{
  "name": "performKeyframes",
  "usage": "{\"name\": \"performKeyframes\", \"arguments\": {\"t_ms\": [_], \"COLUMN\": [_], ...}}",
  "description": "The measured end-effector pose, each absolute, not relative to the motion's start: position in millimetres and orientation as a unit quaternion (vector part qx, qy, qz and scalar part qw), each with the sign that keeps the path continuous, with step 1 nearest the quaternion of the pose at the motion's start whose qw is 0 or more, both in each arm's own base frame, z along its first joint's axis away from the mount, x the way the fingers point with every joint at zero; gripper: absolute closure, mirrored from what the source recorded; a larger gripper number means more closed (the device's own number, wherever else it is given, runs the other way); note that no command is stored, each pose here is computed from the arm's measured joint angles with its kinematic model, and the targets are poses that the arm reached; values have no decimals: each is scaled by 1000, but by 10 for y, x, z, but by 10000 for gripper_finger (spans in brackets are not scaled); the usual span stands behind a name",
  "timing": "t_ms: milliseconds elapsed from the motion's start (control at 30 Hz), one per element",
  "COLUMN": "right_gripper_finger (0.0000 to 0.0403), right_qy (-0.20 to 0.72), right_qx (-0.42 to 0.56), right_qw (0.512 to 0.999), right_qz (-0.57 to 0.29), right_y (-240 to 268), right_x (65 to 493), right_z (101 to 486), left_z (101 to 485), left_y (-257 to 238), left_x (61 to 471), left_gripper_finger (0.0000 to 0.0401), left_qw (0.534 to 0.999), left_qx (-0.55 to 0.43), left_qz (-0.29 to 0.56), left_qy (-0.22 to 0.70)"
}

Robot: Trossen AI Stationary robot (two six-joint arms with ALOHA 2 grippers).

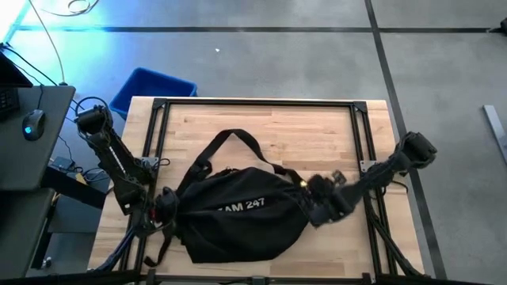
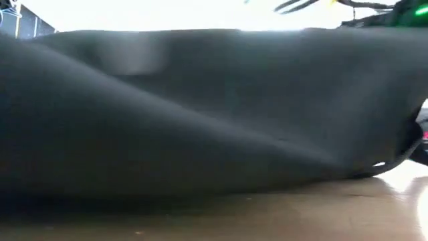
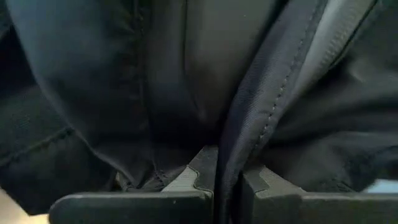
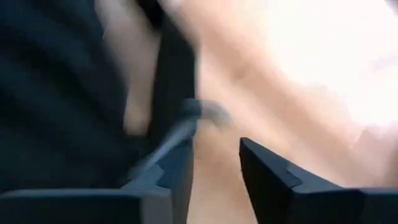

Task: Unpack backpack
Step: Close the black backpack, then adjust the black backpack

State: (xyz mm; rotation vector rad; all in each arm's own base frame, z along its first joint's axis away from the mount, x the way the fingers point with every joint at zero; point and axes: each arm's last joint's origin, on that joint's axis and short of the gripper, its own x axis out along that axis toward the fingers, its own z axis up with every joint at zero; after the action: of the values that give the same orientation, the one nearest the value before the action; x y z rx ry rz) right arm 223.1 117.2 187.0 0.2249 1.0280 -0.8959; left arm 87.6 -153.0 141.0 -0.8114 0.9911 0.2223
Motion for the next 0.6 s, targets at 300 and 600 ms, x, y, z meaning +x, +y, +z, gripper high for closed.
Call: {"name": "performKeyframes", "arguments": {"t_ms": [300,600], "right_gripper_finger": [240,238], "right_qy": [480,616], "right_qx": [-17,7], "right_qw": [767,783], "right_qz": [-426,-83], "right_y": [620,724], "right_x": [2555,2582], "right_z": [2016,1559], "left_z": [1360,1366], "left_y": [-1497,-1009], "left_x": [889,1266], "left_gripper_finger": [401,401], "left_qw": [714,716], "left_qx": [-482,-483], "left_qz": [226,391], "left_qy": [455,318]}}
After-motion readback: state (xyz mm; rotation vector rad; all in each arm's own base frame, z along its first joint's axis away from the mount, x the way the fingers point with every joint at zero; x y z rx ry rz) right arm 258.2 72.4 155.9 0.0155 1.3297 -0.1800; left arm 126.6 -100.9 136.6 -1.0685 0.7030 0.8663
